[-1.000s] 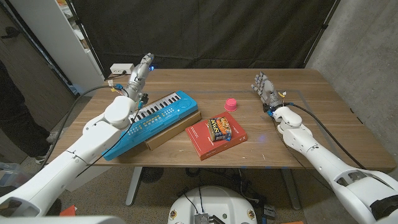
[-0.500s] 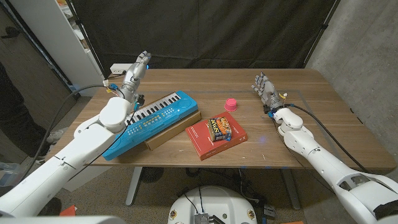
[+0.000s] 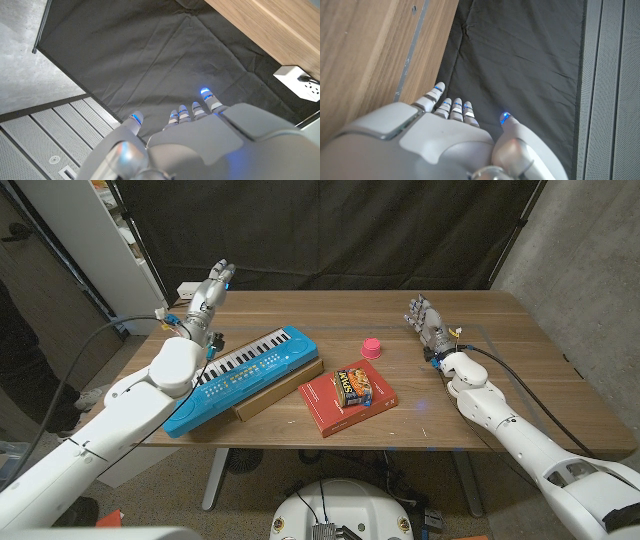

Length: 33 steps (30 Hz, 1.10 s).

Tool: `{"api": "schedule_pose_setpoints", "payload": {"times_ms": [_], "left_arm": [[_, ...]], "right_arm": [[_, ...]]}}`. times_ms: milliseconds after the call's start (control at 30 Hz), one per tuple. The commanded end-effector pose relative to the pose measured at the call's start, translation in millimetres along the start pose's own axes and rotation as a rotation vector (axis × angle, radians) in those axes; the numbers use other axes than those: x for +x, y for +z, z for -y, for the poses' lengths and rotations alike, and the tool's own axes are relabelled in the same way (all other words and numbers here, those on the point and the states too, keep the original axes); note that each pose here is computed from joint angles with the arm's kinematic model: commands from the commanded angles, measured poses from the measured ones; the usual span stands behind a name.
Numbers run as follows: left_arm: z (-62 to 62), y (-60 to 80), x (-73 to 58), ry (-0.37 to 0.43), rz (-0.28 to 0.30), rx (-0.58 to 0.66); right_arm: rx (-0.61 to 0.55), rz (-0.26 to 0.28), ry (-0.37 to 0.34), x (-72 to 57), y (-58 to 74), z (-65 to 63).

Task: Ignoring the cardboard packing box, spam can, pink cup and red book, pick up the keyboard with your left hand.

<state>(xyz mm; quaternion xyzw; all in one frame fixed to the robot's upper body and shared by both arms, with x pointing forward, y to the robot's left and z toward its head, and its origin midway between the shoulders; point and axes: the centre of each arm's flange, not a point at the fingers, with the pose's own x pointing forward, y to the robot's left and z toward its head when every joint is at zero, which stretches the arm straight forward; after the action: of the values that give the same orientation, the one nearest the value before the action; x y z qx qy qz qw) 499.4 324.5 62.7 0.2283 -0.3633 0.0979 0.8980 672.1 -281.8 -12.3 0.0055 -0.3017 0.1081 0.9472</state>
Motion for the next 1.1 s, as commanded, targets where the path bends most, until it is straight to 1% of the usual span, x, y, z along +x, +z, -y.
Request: {"api": "schedule_pose_setpoints", "payload": {"times_ms": [33,400,700,967,1100], "left_arm": [[-17.8,6.8,-8.8,0.036,-0.016,0.078],[-29.6,13.0,-12.6,0.057,-0.047,0.134],[-38.1,10.8,-16.7,0.076,-0.071,0.127],[-47.5,8.7,-21.2,0.062,-0.126,0.141],[-55.0,7.5,-24.3,0.052,-0.161,0.126]], "right_arm": [[-0.009,0.000,0.019,5.7,3.0,-6.8],[-0.015,-0.006,0.026,7.2,3.1,-9.9],[-0.019,-0.010,0.028,7.5,2.8,-11.0],[-0.024,-0.013,0.031,7.2,3.3,-12.5],[-0.026,-0.016,0.033,6.6,3.1,-13.7]]}}
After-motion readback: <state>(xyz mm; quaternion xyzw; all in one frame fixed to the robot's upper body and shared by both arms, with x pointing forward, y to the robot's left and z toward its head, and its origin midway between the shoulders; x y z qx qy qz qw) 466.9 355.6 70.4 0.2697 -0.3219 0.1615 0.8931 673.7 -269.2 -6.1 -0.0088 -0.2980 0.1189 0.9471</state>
